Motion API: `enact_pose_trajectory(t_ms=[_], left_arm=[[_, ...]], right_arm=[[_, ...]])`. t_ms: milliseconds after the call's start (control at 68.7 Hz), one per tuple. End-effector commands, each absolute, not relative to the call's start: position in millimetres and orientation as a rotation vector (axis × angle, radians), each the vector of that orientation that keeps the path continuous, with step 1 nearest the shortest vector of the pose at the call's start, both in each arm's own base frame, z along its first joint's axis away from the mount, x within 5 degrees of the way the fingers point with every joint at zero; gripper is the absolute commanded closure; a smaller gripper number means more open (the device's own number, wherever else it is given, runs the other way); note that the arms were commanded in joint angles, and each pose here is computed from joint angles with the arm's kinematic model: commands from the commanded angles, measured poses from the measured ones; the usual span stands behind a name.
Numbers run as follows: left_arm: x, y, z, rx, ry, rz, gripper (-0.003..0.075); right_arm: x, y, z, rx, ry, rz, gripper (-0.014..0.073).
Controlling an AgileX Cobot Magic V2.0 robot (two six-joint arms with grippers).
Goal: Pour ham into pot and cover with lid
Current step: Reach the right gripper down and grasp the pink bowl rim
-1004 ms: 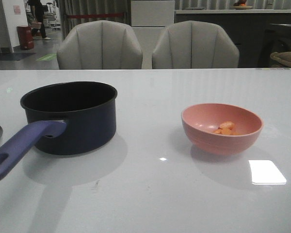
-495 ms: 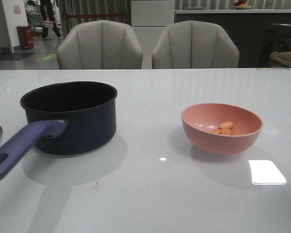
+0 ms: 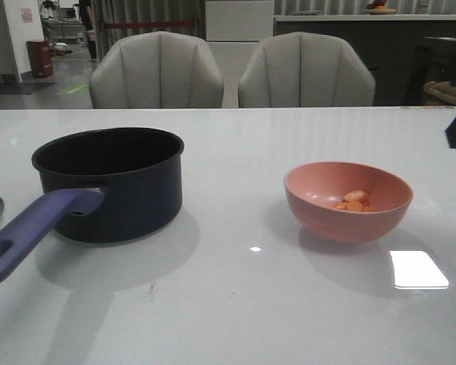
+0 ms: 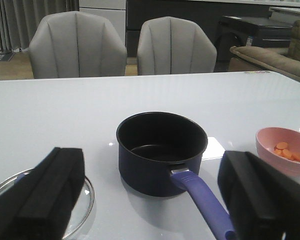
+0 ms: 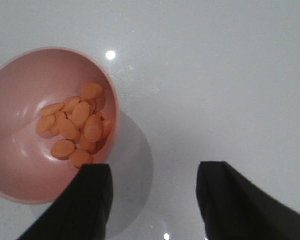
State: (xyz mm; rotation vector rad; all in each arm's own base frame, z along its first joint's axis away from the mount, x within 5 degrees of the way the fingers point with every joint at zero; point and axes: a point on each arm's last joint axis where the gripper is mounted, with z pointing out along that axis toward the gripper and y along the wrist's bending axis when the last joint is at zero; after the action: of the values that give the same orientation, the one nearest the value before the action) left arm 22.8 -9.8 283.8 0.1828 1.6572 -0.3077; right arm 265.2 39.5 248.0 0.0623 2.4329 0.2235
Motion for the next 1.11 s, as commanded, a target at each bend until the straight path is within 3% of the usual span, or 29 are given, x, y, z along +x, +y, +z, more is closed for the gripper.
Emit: enact_pose_trajectory(t_ms=[0, 480, 582, 713, 990, 1091], left_arm=[[22, -10, 299, 0.172, 1.565, -0.326, 0.0137], [22, -10, 299, 0.172, 1.565, -0.326, 0.0137], [22, -10, 299, 0.172, 1.565, -0.326, 0.0137], [22, -10, 299, 0.172, 1.565, -0.326, 0.0138], [22, -10, 299, 0.172, 1.565, -0.326, 0.0137], [22, -10, 299, 0.172, 1.565, -0.326, 0.0137]], right_arm=[[292, 50, 256, 0.033, 2.384, 0.236, 0.011], [353, 70, 203, 0.02, 2.544, 0.245, 0.0116], [358, 72, 198, 0.041, 2.559, 0.261, 0.0213], [360, 75, 200, 0.109, 2.554, 0.32, 0.0476], [361, 76, 224, 0.141, 2.467, 0.366, 0.0461], [359, 85, 251, 0.001, 2.45, 0.368, 0.0461]])
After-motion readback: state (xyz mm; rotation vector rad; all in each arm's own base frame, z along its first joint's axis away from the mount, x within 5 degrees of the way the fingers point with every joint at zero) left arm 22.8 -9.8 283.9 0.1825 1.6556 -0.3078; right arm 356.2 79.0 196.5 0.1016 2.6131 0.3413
